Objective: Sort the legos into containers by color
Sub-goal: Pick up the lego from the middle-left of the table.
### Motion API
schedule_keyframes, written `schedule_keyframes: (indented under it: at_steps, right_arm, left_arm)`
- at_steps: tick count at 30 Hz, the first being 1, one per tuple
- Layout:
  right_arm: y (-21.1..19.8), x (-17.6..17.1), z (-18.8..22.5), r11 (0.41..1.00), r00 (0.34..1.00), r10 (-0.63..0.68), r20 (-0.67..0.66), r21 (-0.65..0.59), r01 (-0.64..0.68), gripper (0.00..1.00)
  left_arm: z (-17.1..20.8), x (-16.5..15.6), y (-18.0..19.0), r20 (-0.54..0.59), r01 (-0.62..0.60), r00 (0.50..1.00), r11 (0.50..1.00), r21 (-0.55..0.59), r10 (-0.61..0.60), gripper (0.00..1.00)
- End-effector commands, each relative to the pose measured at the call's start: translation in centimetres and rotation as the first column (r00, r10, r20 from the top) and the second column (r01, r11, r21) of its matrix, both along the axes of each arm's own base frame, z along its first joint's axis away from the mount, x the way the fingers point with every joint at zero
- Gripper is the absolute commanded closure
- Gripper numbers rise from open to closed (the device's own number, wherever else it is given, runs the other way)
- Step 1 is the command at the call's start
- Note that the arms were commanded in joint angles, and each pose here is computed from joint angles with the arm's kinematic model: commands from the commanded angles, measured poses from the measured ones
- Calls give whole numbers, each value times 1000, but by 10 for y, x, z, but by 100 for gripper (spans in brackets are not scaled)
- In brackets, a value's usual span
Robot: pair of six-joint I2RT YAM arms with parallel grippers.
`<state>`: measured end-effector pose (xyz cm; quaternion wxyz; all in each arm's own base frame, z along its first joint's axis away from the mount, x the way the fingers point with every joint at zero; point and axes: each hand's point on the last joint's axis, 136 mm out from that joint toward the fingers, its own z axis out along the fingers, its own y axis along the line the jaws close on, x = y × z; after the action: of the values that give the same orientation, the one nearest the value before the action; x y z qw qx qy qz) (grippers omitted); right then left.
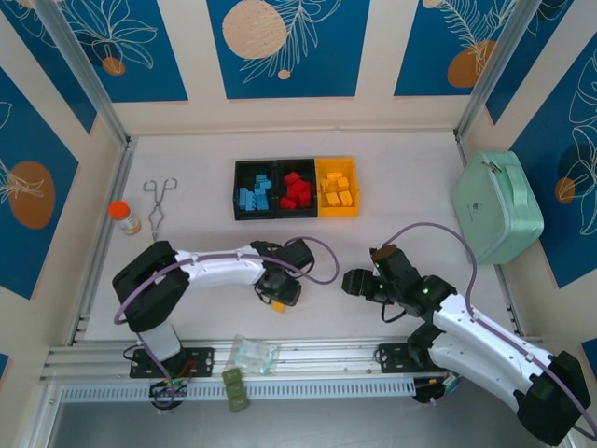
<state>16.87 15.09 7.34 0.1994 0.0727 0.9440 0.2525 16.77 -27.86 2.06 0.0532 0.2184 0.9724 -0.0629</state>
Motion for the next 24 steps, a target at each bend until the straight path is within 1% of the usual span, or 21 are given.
schedule_keyframes:
  at_steps: [1,5,8,14,24]
  right_arm:
    - [4,-2,-2,999,1000,-9,-16,32,9,34]
    - [4,-2,-3,999,1000,-9,-18,34,10,34]
    - [5,-2,-3,999,1000,-6,-18,38,6,34]
    - [6,-1,-2,999,1000,-4,-11,44,5,34]
    - [4,11,12,997,998,-34,51,64,30,34]
  left_arm:
    - [2,-1,3,3,5,1000,999,36,-5,64]
    - [11,6,2,36,10,999,1000,29,-11,73]
    - [17,11,0,50,16,999,1000,18,-17,76]
    - [37,34,-12,85,12,996,999,-40,-8,77]
    - [80,97,-45,167,21,986,989,-143,3,77]
